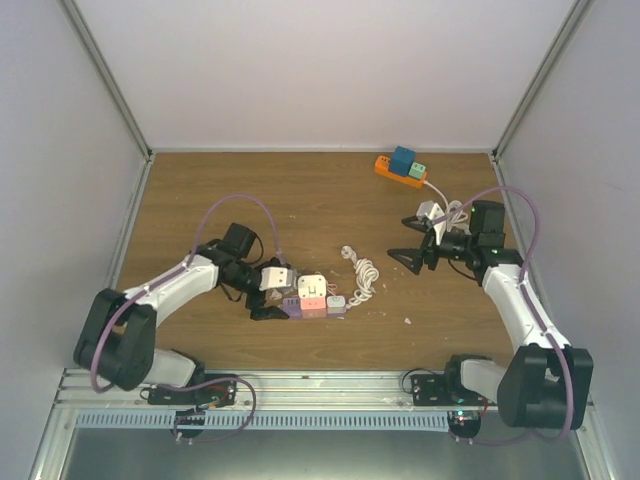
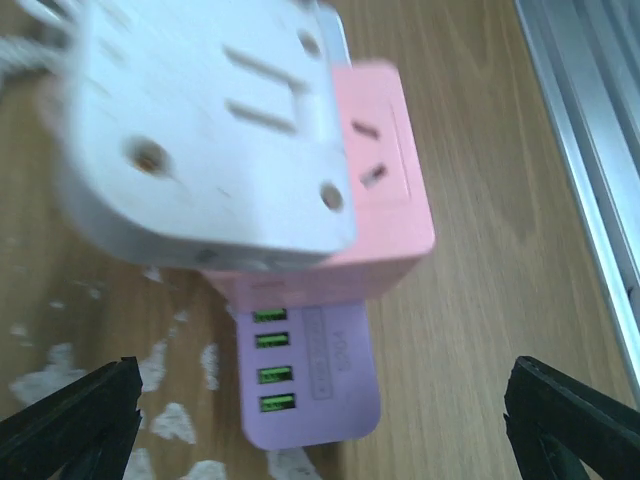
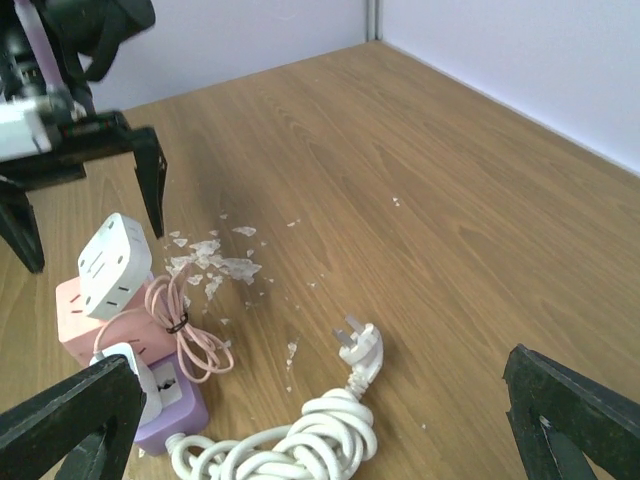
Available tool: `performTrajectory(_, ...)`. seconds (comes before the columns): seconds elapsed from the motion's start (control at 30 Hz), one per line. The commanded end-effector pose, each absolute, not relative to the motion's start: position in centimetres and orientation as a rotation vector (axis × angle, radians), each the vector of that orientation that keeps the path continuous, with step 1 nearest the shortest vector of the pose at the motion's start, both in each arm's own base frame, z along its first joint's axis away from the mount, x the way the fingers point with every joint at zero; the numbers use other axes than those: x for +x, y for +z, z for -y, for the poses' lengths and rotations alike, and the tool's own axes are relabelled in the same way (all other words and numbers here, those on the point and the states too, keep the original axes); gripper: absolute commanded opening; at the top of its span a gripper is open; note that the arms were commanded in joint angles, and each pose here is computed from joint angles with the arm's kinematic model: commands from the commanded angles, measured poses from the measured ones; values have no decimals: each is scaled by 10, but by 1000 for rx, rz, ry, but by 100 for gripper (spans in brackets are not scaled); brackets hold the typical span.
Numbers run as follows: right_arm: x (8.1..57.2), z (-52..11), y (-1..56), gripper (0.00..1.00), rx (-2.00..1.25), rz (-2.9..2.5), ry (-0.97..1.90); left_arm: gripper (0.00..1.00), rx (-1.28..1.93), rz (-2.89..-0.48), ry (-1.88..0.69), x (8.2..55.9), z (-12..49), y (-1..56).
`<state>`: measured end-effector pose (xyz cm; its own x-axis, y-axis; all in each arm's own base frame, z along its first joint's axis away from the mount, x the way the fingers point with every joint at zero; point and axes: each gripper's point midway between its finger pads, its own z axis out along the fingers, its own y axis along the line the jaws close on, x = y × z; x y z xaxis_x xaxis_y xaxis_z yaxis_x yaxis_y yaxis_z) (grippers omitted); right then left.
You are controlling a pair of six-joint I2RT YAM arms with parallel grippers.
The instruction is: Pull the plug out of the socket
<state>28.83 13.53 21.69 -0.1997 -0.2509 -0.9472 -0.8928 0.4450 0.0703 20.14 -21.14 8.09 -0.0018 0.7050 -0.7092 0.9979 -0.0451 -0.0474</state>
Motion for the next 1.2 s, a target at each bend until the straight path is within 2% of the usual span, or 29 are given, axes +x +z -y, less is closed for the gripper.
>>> performTrajectory(0.0, 296, -144, 247, 100, -1072, -1618, 727, 99, 1627, -1698, -829, 217, 217, 139)
performTrajectory(0.17, 311, -142, 286, 99, -1075, -1525, 625, 99, 1406, -1638, -726, 244, 218, 206)
performTrajectory(0.3, 313, -144, 309, 100, -1122, -1415, 571, 99, 1245, -1755, -776, 263, 219, 224)
performTrajectory(0.53, 285, -168, 304, 100, -1218, -1353, 784, 99, 1289, -1770, -1125, 244, 238, 230)
performTrajectory(0.77, 251, -204, 269, 100, -1285, -1392, 914, 99, 1272, -1809, -1223, 236, 242, 215)
performTrajectory(1.17, 214, -261, 204, 100, -1465, -1461, 1056, 97, 1241, -2020, -1213, 242, 241, 166)
